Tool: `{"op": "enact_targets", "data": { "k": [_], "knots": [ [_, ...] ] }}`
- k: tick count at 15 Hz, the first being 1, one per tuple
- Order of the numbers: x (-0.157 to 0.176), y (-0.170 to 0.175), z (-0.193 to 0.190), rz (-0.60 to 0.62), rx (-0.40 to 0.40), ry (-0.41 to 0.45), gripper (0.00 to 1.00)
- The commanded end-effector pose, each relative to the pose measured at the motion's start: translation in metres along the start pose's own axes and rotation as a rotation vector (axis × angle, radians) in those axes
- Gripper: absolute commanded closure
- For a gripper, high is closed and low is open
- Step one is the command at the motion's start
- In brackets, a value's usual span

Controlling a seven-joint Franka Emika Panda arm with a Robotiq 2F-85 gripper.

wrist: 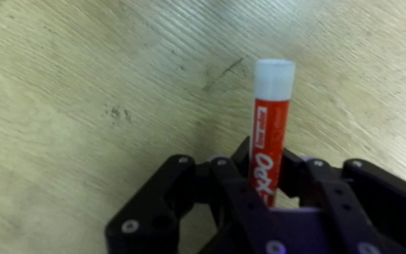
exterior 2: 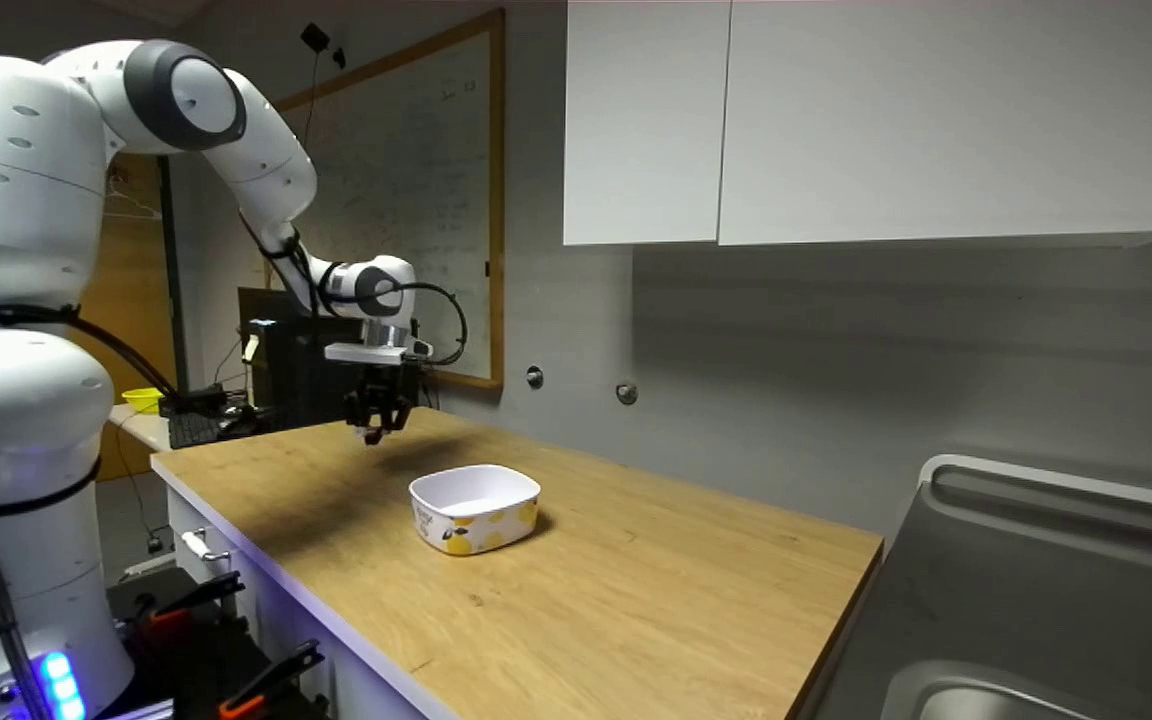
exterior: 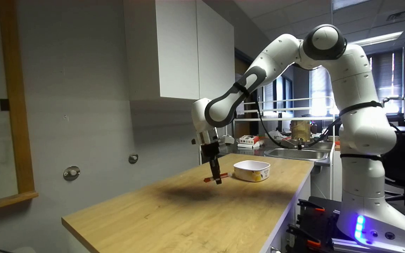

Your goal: Put the marker in the bowl

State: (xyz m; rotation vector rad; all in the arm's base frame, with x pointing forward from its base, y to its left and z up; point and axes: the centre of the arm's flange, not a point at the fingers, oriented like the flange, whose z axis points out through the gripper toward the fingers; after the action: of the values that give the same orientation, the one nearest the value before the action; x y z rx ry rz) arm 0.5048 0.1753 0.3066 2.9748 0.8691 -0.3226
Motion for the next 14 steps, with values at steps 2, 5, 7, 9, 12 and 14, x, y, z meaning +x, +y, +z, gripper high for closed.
{"op": "enact_targets", "data": {
  "k": [2,5,7,9,12,14],
  "knots": [
    [-0.014,0.015,-0.039,0.021,-0.027,0.071,0.96],
    [-0.032,0.049,-0.057,0.077,-0.036,0.096,0.97],
    [-0.046,0.077,-0.066,0.125,-0.033,0.112,0.97],
    [-0.062,0.104,-0.072,0.166,-0.032,0.126,0.97],
    [-0.085,0.138,-0.075,0.21,-0.026,0.14,0.97],
    [-0.099,0.154,-0.072,0.232,-0.021,0.142,0.97]
  ]
}}
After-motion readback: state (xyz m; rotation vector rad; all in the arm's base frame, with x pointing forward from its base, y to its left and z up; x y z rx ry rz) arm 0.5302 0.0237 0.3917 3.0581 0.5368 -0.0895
